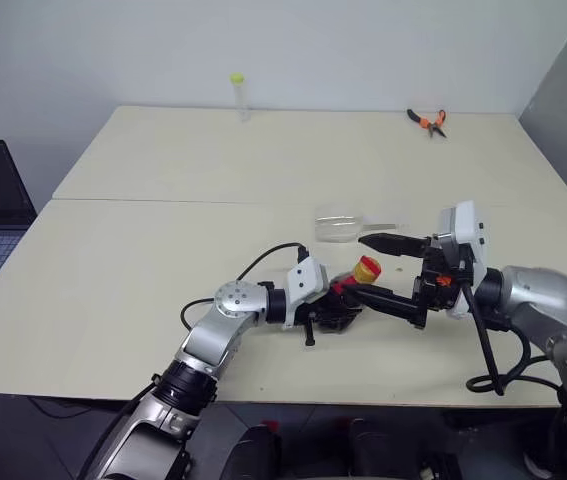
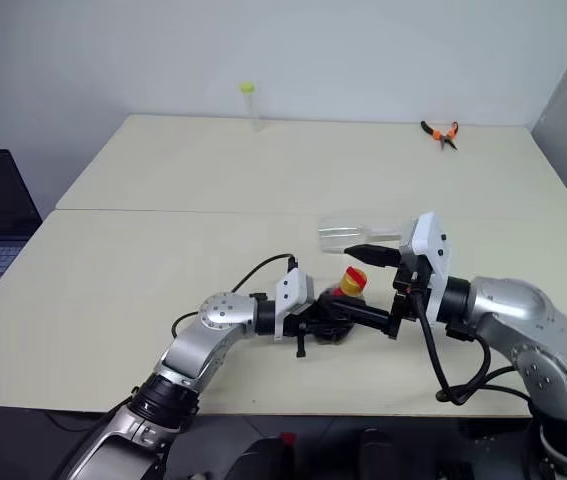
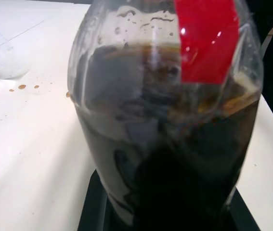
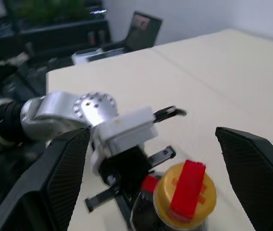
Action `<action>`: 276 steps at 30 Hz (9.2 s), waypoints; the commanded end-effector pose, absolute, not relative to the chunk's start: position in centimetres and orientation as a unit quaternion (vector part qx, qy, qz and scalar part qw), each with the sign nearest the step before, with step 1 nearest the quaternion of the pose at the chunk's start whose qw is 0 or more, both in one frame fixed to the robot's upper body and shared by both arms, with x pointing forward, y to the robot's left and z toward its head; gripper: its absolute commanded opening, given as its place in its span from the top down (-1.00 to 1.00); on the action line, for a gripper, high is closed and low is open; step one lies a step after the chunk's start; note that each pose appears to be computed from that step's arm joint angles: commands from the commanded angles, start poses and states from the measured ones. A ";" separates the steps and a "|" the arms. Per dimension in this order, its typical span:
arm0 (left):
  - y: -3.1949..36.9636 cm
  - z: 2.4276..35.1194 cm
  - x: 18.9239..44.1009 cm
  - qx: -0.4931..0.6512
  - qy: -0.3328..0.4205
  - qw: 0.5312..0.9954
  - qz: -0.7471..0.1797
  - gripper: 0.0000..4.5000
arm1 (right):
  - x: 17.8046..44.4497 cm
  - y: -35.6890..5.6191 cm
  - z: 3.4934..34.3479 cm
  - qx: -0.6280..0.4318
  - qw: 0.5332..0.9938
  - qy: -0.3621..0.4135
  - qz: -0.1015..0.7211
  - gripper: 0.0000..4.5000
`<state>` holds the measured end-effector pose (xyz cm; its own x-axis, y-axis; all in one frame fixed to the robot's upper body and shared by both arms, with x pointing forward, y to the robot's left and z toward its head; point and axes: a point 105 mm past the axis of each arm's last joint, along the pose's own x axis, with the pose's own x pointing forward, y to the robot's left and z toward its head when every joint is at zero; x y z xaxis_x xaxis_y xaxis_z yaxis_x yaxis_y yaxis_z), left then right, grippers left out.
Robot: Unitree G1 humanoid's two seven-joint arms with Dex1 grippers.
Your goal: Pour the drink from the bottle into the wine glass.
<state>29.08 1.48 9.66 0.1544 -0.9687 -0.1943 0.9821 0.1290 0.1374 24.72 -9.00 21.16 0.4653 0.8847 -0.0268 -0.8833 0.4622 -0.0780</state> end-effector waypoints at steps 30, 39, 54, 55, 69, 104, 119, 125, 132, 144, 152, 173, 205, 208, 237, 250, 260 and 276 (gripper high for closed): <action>1.2 10.4 29.5 0.128 0.010 0.738 -0.663 0.68 | 22.7 -13.0 21.0 -0.024 0.894 0.017 0.446 -1.00; 1.2 10.4 29.4 0.129 0.010 0.737 -0.664 0.68 | 25.8 -10.4 21.6 -0.050 0.916 -0.040 0.395 -1.00; 1.2 10.4 29.4 0.129 0.010 0.736 -0.664 0.69 | 25.2 -12.8 19.9 -0.061 0.924 -0.010 0.378 -1.00; 1.2 10.4 29.4 0.129 0.010 0.736 -0.664 0.69 | 24.9 -13.1 20.0 -0.052 0.924 -0.008 0.379 -1.00; 1.0 10.4 29.5 0.129 0.010 0.735 -0.666 0.70 | 22.9 -12.4 20.0 0.030 0.903 0.032 0.427 -1.00; 1.2 10.3 29.6 0.130 0.005 0.742 -0.658 0.70 | 25.4 -10.7 20.3 0.146 0.905 -0.007 0.399 0.44; 1.8 11.6 29.7 0.086 -0.025 0.754 -0.651 0.70 | 26.6 -21.5 16.0 -0.054 0.977 0.057 0.196 0.45; 1.4 12.5 29.3 0.071 -0.041 0.743 -0.664 0.70 | 26.3 -23.9 9.7 -0.094 0.977 0.137 0.135 0.45; 1.3 12.7 29.0 0.075 -0.045 0.734 -0.674 0.70 | 26.8 -24.7 7.2 -0.037 0.982 0.151 0.109 0.02; 3.0 13.6 31.5 0.090 -0.083 0.796 -0.593 0.70 | 26.4 -24.3 8.9 -0.107 0.977 0.117 0.140 -1.00; 9.6 15.2 36.7 0.087 -0.137 0.911 -0.379 0.70 | 26.6 -14.9 16.2 -0.115 0.938 -0.008 0.326 -1.00; 24.6 14.7 43.9 0.067 -0.103 0.992 -0.006 0.70 | 29.7 -3.1 17.5 -0.118 0.881 -0.040 0.457 -1.00; 25.9 10.5 38.3 0.047 -0.107 0.993 -0.031 -0.98 | 28.3 -4.6 16.8 -0.094 0.886 -0.024 0.453 -1.00; 26.7 9.6 36.6 0.049 -0.092 0.994 -0.022 -0.98 | 28.2 -5.1 16.4 -0.090 0.890 -0.019 0.447 -1.00; 14.8 13.4 33.1 0.098 -0.020 0.886 -0.453 -0.98 | 40.2 -12.3 12.2 -0.691 0.712 -0.096 0.081 -1.00; 13.6 13.6 33.4 0.096 -0.028 0.878 -0.469 -1.00 | 44.3 -12.6 11.1 -0.717 0.690 -0.080 0.052 -0.58; 13.9 13.5 33.5 0.087 -0.030 0.882 -0.461 -1.00 | 44.1 -12.5 12.4 -0.676 0.731 -0.088 0.027 0.85; 17.0 13.2 30.6 0.066 0.022 0.881 -0.468 -1.00 | 39.0 -7.3 12.3 -0.182 0.954 -0.103 0.215 0.85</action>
